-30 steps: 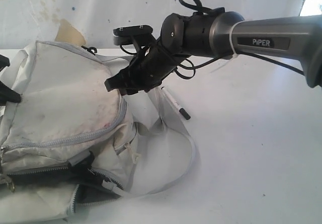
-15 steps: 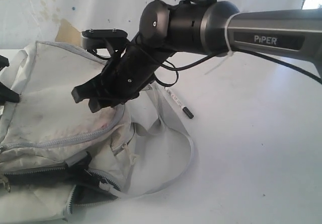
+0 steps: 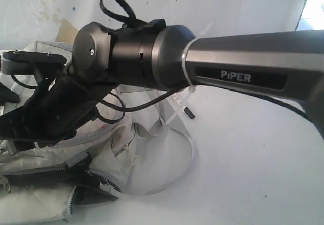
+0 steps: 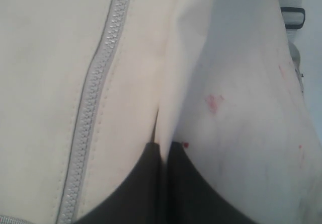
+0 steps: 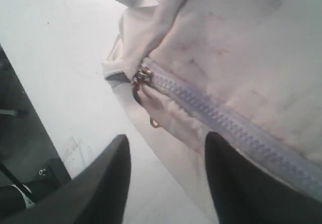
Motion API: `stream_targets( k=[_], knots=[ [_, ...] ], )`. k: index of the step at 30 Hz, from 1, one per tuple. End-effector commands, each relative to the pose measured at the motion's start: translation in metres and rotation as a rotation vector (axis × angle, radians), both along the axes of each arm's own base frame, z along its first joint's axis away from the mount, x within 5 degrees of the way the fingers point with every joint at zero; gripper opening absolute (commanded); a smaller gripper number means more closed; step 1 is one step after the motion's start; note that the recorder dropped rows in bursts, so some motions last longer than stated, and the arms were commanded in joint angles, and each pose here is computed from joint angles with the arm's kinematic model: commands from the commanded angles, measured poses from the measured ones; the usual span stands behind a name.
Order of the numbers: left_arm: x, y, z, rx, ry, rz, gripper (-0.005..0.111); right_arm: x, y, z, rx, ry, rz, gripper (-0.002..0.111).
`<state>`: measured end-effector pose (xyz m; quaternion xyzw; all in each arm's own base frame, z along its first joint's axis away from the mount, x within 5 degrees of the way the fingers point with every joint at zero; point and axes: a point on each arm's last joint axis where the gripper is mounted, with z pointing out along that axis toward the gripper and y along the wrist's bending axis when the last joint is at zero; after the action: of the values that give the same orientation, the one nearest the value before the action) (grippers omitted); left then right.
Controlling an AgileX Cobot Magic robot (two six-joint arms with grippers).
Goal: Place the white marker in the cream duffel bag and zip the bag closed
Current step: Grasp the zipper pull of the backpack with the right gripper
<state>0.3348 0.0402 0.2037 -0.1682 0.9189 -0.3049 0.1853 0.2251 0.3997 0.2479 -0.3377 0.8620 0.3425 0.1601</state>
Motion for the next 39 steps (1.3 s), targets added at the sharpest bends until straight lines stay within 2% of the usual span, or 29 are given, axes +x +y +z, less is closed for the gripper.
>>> stream_targets(
  k=[1,7,16,26,28,30,36,39],
  knots=[
    [-0.001,0.003,0.003,0.015,-0.013,0.015,0.0,-0.014,0.015,-0.006,0.036,-0.005,-0.009,0.052],
    [0.0,0.003,0.003,0.018,-0.015,0.018,0.0,-0.033,0.033,-0.018,0.051,-0.026,0.014,0.052],
    [0.0,0.003,0.003,0.019,-0.016,0.019,0.0,-0.038,0.046,-0.051,0.021,0.0,0.01,0.052],
    [0.0,0.003,0.003,0.019,-0.016,0.019,0.0,-0.029,0.057,-0.064,0.096,-0.114,-0.057,0.052],
    [0.0,0.003,0.003,0.019,-0.016,0.019,0.0,-0.027,0.058,-0.067,0.105,-0.131,-0.068,0.05],
    [0.0,0.003,0.003,0.019,-0.016,0.019,0.0,-0.026,0.059,-0.07,0.095,-0.182,-0.029,0.045],
    [-0.001,0.002,0.003,0.014,-0.013,0.01,0.0,-0.022,0.061,-0.072,0.112,-0.211,-0.051,0.044],
    [-0.001,0.002,0.003,0.015,-0.014,0.012,0.0,-0.028,0.062,-0.073,0.107,-0.204,-0.034,0.04]
  ],
)
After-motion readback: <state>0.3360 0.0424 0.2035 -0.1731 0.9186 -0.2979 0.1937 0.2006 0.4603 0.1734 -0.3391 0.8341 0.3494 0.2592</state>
